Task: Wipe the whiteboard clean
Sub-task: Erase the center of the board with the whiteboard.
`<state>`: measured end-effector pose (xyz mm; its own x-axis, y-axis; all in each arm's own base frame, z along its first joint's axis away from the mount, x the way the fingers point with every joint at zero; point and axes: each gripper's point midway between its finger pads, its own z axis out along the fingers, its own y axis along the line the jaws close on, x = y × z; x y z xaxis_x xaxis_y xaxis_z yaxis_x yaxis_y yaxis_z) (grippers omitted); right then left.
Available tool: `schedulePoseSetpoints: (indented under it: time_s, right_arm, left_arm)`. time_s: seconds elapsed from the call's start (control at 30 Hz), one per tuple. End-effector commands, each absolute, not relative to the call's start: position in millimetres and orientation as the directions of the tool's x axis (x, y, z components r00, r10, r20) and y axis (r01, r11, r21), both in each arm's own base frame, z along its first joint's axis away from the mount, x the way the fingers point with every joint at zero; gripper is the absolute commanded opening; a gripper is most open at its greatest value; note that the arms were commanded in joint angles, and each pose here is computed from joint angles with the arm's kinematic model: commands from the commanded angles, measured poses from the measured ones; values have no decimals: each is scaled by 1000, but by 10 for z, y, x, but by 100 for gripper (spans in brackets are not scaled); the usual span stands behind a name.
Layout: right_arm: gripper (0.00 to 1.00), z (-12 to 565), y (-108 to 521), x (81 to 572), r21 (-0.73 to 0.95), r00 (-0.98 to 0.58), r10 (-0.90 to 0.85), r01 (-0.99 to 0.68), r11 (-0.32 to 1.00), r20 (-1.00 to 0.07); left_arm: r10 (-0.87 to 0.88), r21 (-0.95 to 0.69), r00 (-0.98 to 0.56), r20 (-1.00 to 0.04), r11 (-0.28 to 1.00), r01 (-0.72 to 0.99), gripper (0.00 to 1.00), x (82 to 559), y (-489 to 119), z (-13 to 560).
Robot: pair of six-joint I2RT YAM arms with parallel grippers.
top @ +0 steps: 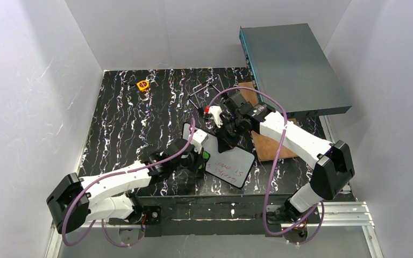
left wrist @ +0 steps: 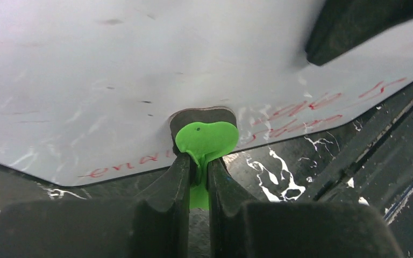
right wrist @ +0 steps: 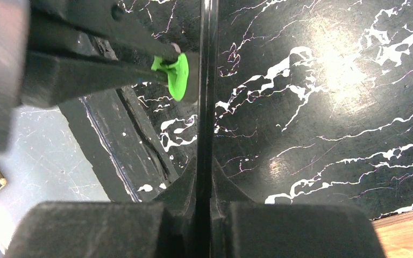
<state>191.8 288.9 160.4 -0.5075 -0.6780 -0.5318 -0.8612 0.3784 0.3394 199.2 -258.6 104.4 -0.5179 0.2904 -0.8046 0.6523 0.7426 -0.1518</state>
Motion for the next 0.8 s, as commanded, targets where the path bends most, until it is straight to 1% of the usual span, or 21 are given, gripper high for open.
schedulePoseSetpoints:
  time_s: [0.0,0.2,0.43,0.57,0.7,0.77]
  right_arm:
    - [1,1812,3159,1826,354,-408,-653,-909,222,-638]
    - [1,1815,3164,1823,356,-408,-652,-908,220,-639]
    - [1,1821,3167,1825,357,-409,-650,-908,221,-640]
    - [1,1820,3166,1827,355,-410,-650,-908,223,-640]
    - [1,1814,3162,1829,353,-409,-651,-908,224,-639]
    - [1,1825,3161,1834,350,-408,-648,-909,225,-643]
  left_arm:
    - [251,-184,-511,-822,733,655,0,1930,-2760,1040]
    - [265,-143,-484,-834,743,654,0,1948,-2817,1143]
    - [226,-88,-398,-889,768,635,0,2138,-2834,1599]
    - [231,-60,-361,-904,767,639,0,2200,-2862,1814]
    - [258,-51,-371,-892,759,649,0,2197,-2892,1769]
    - [296,-38,-400,-868,761,647,0,2138,-2838,1605]
